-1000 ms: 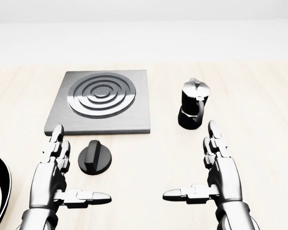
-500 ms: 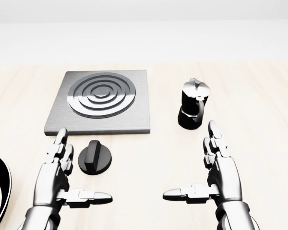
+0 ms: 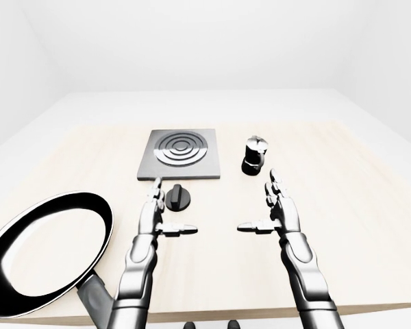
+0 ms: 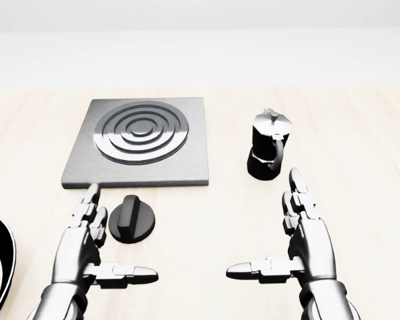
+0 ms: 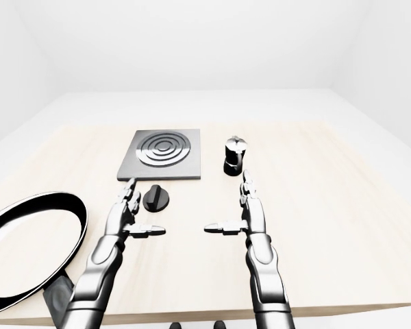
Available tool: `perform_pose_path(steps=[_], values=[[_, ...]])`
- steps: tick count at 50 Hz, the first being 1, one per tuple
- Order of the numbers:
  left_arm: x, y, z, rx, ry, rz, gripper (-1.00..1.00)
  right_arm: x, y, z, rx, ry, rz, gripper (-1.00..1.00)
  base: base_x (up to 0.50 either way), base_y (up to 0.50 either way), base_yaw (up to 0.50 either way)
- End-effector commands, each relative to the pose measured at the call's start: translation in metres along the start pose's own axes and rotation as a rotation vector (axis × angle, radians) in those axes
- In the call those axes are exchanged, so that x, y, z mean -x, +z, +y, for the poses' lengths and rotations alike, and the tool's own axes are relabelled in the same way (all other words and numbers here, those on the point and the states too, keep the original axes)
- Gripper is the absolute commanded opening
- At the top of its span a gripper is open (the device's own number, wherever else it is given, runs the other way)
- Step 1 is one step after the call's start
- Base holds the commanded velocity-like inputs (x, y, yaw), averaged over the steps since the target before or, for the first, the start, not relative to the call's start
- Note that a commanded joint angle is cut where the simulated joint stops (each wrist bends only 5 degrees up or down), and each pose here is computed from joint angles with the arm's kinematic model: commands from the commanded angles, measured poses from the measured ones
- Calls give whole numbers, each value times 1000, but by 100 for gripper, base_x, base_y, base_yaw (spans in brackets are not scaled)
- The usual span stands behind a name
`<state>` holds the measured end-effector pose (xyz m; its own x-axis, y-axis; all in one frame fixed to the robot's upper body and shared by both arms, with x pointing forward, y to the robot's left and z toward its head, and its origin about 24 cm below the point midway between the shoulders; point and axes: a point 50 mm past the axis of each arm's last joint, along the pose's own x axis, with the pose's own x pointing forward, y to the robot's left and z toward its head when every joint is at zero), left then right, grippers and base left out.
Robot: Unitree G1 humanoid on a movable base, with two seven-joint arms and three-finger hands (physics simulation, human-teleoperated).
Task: Turn on the stove.
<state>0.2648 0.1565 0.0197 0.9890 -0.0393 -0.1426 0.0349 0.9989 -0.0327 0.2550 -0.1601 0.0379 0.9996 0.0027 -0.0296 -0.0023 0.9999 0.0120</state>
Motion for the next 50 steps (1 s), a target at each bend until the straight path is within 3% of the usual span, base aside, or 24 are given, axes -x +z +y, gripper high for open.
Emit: perform_pose_path(steps=[1,16,50], values=[[-2,-3,0,4,-8,25,100,0,0,0,1,3,0,100,0,0,0],[-11,-10,-4,-1,-47,65,100,-1,0,1,-3,1,9,100,0,0,0],[-10,-14,-9,-22,-89,81,100,0,-2,1,0,8,8,100,0,0,0]])
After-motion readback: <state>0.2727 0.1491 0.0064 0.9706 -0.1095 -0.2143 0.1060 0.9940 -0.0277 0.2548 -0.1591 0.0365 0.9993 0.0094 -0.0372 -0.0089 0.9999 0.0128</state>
